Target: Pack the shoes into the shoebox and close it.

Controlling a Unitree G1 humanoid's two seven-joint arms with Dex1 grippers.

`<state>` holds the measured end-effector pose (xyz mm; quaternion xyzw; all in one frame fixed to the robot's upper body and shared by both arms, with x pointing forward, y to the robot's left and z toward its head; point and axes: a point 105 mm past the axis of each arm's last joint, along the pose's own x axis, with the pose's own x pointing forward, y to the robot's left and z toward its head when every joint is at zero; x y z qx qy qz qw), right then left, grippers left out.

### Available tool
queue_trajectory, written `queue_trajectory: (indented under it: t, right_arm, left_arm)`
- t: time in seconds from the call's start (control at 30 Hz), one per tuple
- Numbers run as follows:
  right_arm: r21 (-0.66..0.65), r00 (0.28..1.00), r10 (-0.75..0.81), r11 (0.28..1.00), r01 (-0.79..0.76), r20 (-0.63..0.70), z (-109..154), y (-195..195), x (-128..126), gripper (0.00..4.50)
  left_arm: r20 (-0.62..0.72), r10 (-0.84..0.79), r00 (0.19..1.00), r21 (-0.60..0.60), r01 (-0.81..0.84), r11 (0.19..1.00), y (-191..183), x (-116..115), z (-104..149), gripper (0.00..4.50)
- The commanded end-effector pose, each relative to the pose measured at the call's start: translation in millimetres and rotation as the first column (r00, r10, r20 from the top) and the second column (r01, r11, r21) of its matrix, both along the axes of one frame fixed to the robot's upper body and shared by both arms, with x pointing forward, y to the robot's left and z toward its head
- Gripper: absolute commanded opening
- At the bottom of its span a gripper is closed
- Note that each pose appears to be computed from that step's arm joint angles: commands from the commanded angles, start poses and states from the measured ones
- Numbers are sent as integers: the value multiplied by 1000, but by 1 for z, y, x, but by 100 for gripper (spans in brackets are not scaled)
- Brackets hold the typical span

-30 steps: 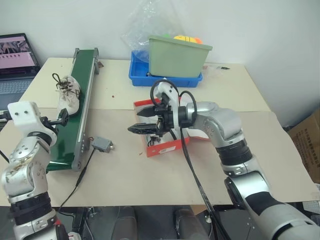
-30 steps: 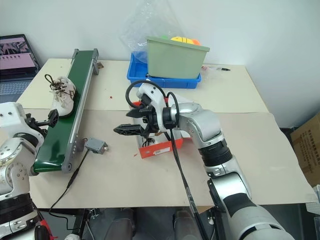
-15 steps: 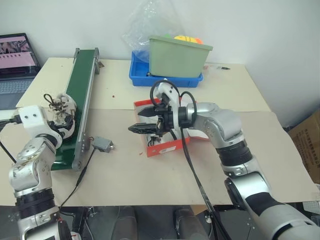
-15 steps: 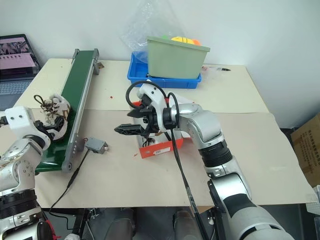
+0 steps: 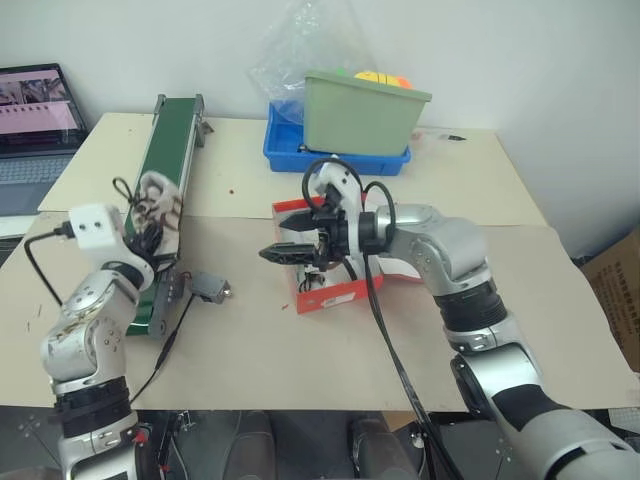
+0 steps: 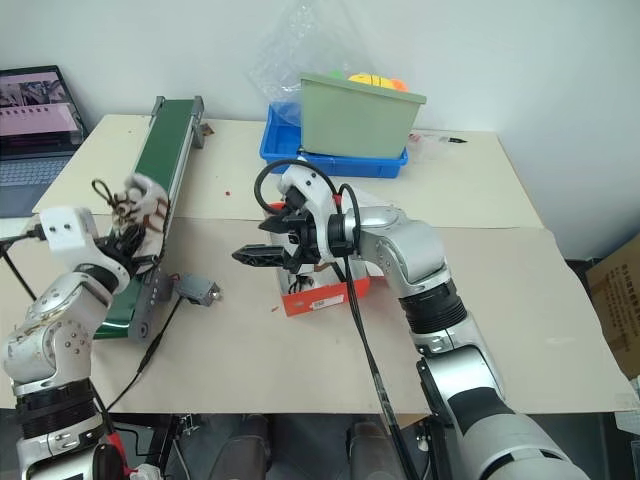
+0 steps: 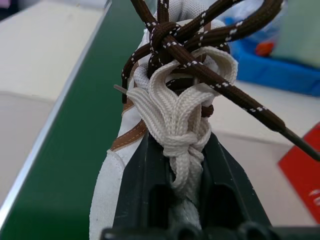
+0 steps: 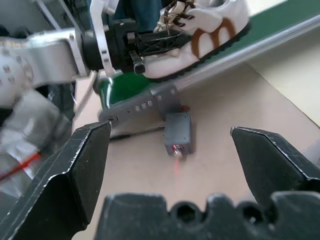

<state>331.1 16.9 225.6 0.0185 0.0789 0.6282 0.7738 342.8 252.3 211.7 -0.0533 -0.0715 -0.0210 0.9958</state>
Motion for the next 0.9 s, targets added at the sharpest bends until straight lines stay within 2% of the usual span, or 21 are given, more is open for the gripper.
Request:
queue_trajectory:
  t: [0.03,0.2,0.33,0.63,0.9]
  right_arm:
    - [181,997,-44,982,56,-70,39,-6,11,450]
    - [291,965,-133,936,197,-226,52,-16,36,450]
    - [346,920,-180,888,304,-347,56,-27,55,450]
    - [348,910,-190,880,324,-369,56,-28,56,450]
    - [356,908,-194,873,333,-372,60,-30,56,450]
  left_arm:
    - [202,-168,965,38,164,986,-50,-14,46,62]
    - [273,-252,928,-10,264,964,-88,-24,62,62]
    - [330,-313,891,-101,363,926,-118,-31,73,62]
    - [387,-323,864,-333,458,825,-135,-33,83,62]
    - [371,-345,862,-333,470,817,-139,-30,76,62]
